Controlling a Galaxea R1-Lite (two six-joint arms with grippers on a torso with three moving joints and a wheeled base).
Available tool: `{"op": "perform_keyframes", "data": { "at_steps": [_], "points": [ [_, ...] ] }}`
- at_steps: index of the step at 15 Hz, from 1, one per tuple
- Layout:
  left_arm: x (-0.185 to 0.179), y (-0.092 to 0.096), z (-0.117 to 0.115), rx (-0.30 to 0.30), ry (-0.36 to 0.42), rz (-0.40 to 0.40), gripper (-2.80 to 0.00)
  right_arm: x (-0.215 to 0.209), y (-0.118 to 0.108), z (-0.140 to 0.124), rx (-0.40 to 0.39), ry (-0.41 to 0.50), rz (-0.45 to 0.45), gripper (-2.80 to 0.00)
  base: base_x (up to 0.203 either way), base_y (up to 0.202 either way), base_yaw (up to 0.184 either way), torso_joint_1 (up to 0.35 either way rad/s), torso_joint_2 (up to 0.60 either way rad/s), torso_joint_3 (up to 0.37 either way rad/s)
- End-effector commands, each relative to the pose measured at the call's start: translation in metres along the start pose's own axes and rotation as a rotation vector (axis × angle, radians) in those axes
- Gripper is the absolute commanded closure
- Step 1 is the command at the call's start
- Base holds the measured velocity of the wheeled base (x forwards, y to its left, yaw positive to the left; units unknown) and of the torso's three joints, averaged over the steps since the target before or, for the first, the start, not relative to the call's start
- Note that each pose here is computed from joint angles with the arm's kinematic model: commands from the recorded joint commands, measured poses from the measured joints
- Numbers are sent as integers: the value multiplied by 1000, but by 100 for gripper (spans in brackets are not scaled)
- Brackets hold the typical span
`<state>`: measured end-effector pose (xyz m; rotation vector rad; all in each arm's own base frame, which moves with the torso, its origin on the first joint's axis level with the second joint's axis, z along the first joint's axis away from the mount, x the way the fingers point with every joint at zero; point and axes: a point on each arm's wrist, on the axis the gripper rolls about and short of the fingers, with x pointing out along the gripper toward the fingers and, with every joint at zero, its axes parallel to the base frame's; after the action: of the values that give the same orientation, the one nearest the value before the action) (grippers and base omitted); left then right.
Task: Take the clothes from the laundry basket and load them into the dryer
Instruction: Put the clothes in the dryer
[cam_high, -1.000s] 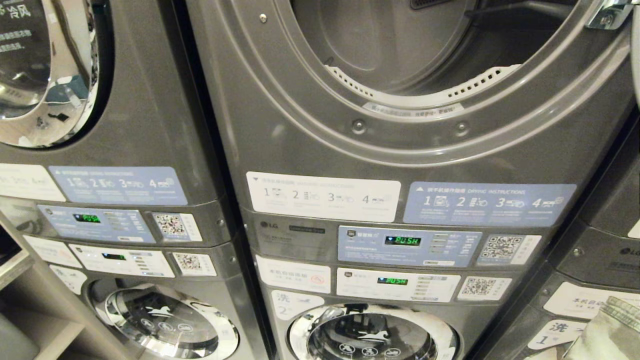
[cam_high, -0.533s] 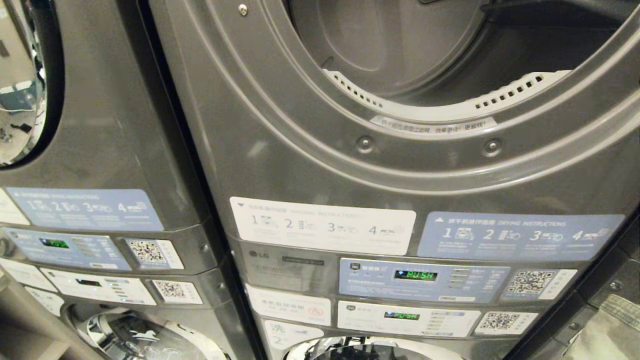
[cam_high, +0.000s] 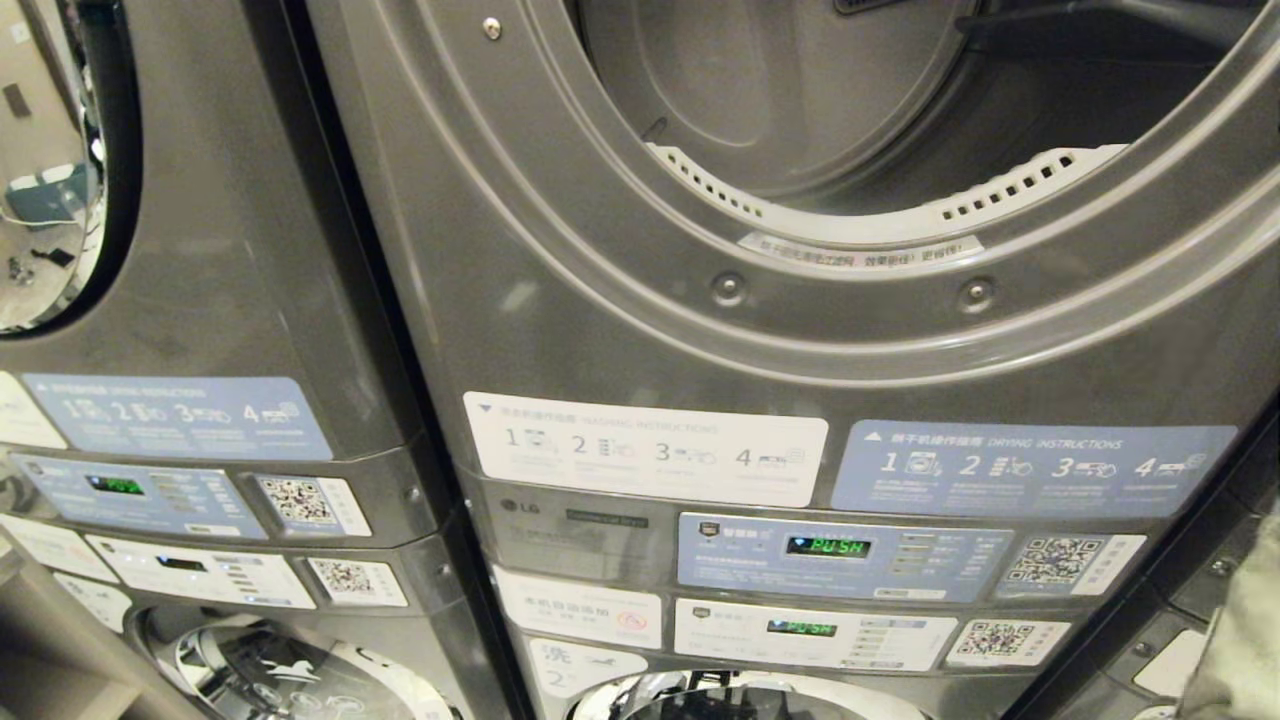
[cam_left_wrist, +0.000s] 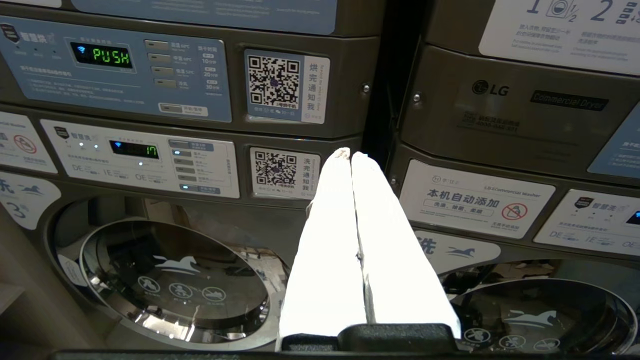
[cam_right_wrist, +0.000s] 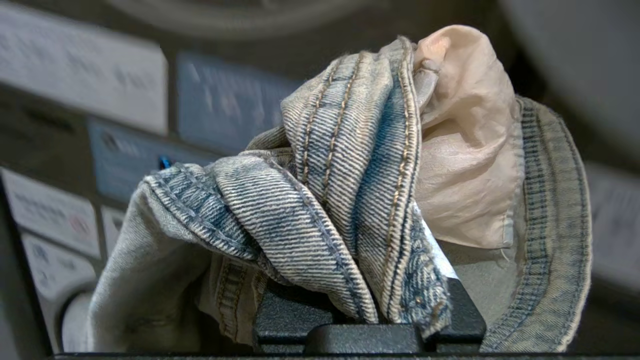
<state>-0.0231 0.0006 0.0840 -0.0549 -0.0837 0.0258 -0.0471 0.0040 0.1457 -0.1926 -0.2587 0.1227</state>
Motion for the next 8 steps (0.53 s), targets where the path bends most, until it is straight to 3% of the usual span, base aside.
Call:
{"op": "perform_keyframes", "data": {
  "at_steps": [1,4,8],
  "points": [
    [1,0,-8,1,26,2,0,5,-7,43,-15,-67,41,0,0,0,0,0,0,0],
    [2,0,-8,1,26,2,0,35,-19,108,-32,-127,202,0,0,0,0,0,0,0],
    [2,0,-8,0,26,2,0,93,-33,162,-46,-182,459,0,0,0,0,0,0,0]
  ]
}}
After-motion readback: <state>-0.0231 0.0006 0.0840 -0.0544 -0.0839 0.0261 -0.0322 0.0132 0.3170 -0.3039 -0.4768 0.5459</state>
